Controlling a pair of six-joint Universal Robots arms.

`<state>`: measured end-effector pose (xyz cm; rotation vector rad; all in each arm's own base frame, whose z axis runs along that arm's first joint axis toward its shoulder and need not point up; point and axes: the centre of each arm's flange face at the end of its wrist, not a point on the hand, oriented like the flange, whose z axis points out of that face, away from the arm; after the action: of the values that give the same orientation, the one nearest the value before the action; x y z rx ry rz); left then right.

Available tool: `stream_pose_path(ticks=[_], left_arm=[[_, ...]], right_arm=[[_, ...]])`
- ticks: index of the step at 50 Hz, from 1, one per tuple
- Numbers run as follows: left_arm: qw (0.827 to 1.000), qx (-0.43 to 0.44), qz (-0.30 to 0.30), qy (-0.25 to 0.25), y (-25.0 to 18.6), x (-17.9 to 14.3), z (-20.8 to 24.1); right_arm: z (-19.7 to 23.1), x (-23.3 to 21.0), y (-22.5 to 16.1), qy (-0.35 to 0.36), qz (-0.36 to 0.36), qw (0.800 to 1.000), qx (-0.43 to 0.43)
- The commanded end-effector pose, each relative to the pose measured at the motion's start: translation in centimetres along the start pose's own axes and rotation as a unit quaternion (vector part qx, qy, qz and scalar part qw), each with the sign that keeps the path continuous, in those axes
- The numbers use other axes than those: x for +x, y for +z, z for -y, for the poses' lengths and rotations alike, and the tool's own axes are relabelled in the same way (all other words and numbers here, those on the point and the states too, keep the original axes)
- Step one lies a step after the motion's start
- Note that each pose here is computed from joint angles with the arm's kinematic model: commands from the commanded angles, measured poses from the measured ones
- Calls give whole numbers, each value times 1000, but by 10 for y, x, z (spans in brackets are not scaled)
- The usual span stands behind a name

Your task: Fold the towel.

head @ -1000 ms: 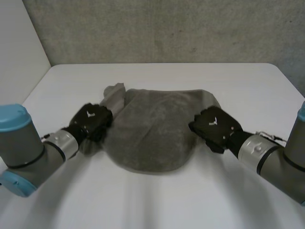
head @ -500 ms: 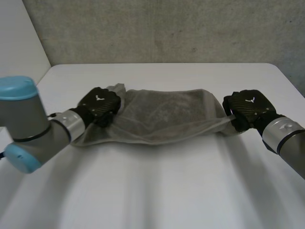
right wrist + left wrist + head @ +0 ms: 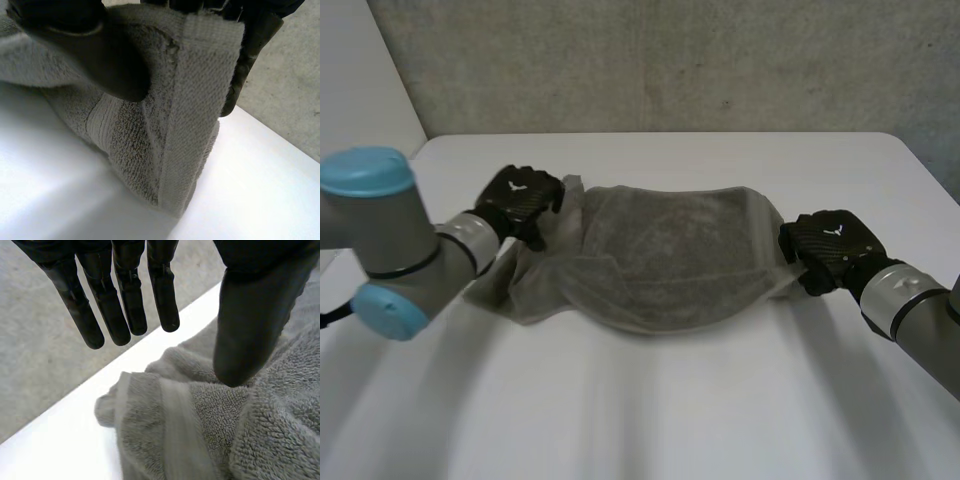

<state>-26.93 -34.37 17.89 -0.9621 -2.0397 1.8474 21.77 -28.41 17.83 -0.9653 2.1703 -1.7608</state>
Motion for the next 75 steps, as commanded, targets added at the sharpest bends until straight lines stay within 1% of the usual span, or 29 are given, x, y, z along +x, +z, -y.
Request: stream_pose_path(ticks=[1,5,13,19,25,35,42,49,55,63,73,75], left_arm=[[1000,-14,6,-9,-39,1,6],[998,-50,-5,-22,-58,14,-12],[993,-107,-15,-44,-77,28,-39],[991,-121,-18,-48,-81,31,-48],[990,-128,-21,-51,-75,32,-56],[992,-113,-16,-45,-56,28,-61],[992,-118,25,-36,-39,17,-72],[992,-113,35,-32,-34,13,-71],[995,-91,43,-26,-29,10,-68],[996,-71,49,-16,-24,7,-64],[998,-26,63,0,-13,0,-56],[998,-15,68,11,-9,-3,-53]], right_arm=[[-1,-1,-1,1,1,1000,-2],[-3,-2,-1,0,2,1000,-5],[-5,-3,-1,-5,3,1000,-7],[-6,-4,-2,-6,4,1000,-10],[-7,-4,-3,-6,5,1000,-11],[-9,-5,-4,-6,7,1000,-14],[-10,-6,-3,-7,7,1000,-14],[-12,-8,-5,-13,10,1000,-18],[-12,-17,-6,-27,23,999,-18],[-13,-19,-7,-27,25,999,-20],[-4,-10,-5,-25,13,1000,-9],[0,-8,-4,-25,9,1000,-4]])
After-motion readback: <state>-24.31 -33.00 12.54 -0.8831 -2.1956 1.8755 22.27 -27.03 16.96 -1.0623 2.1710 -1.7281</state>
